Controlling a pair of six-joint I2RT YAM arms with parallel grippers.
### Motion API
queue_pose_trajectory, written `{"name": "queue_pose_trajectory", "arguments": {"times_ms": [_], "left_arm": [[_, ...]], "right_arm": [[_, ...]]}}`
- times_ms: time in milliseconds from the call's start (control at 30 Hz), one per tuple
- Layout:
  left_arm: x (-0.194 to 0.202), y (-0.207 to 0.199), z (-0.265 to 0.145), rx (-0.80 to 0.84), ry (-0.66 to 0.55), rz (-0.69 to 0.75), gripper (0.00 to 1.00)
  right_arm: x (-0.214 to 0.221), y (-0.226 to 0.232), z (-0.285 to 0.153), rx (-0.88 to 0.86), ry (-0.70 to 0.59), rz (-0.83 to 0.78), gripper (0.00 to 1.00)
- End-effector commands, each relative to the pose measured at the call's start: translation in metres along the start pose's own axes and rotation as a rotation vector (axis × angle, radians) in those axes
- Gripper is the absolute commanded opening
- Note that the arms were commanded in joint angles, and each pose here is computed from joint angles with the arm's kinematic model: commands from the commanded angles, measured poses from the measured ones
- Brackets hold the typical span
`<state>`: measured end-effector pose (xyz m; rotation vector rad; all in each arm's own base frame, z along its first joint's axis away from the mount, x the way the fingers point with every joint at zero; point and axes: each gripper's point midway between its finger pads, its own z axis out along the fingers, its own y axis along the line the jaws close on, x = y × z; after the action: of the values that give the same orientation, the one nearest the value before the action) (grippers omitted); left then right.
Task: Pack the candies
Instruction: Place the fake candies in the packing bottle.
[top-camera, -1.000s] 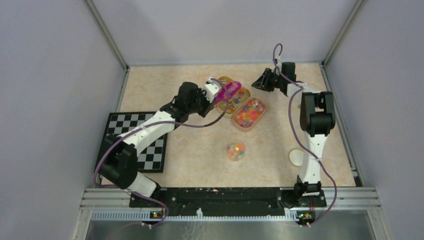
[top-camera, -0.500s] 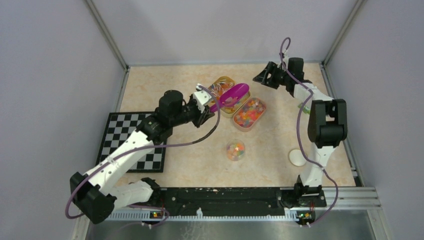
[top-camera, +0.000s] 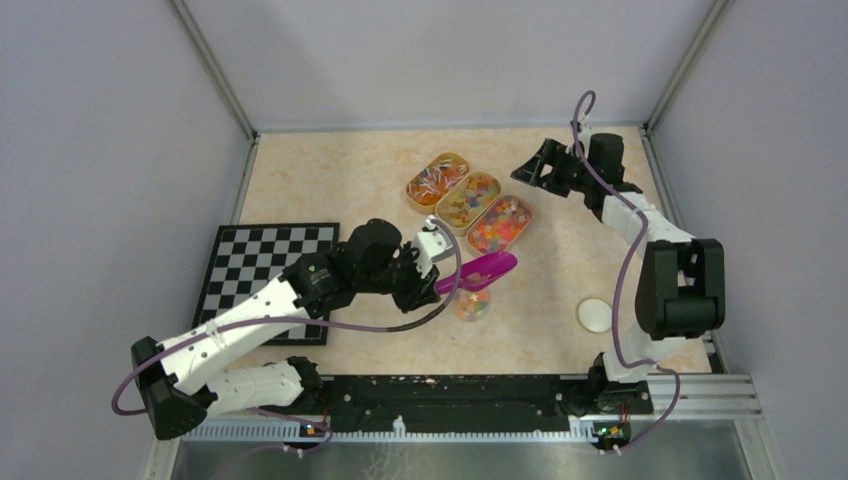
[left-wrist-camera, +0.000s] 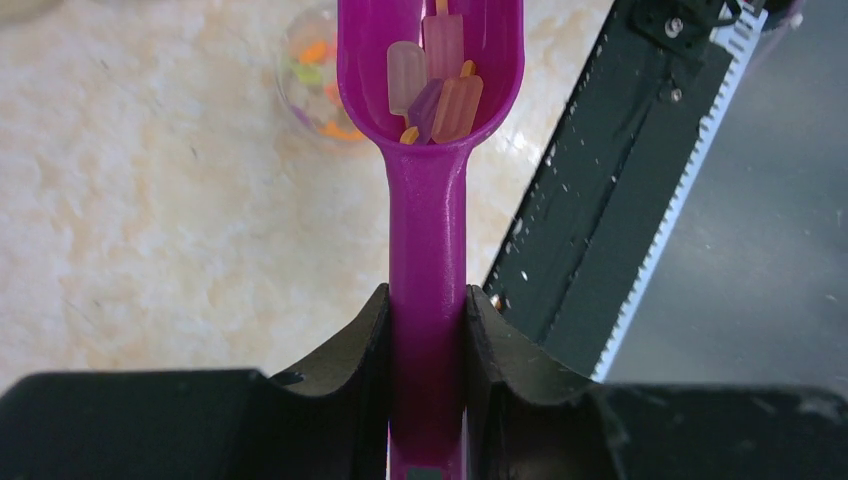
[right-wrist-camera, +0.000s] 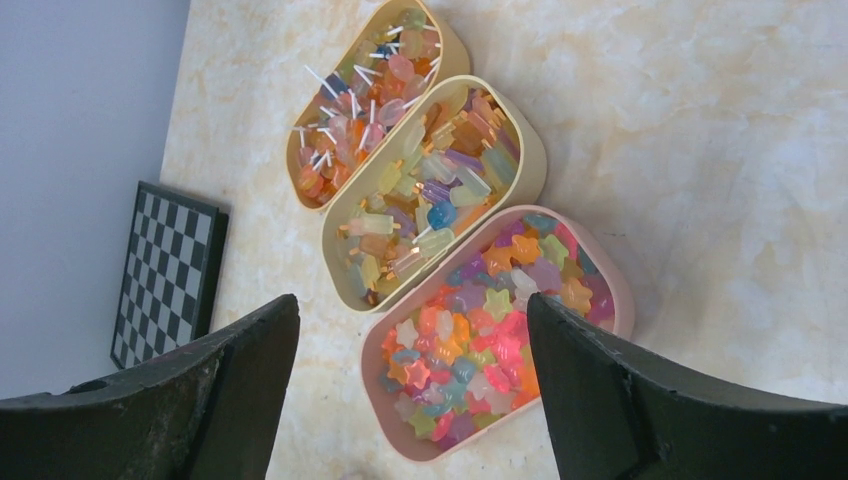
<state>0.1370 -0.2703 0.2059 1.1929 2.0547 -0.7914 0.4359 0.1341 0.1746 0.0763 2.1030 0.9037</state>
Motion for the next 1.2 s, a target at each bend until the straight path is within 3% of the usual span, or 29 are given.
{"name": "queue_pose_trajectory", "arguments": {"times_ms": [0,567,1033,1167], "left_arm": [[0.027,-0.012,-0.009,-0.004,0.1,-0.108,0.0],[0.059,-0.016,-0.007,-0.045,0.396,-0.291,0.0],[0.045,-0.01,-0.003,-0.089,0.478,-0.296,0.0],[0.042,-0.006,-0.002,-0.116,0.532,-0.309,0.0]], "right_arm": [[-0.013,0.012,-0.02,0.009,-0.058,-0.086,0.83],[-0.005,0.022,-0.038,-0.003,-0.055,-0.098,0.83],[0.025,0.038,-0.055,-0.073,0.003,-0.082,0.72],[0.045,0.048,-0.066,-0.084,0.044,-0.062,0.64]]}}
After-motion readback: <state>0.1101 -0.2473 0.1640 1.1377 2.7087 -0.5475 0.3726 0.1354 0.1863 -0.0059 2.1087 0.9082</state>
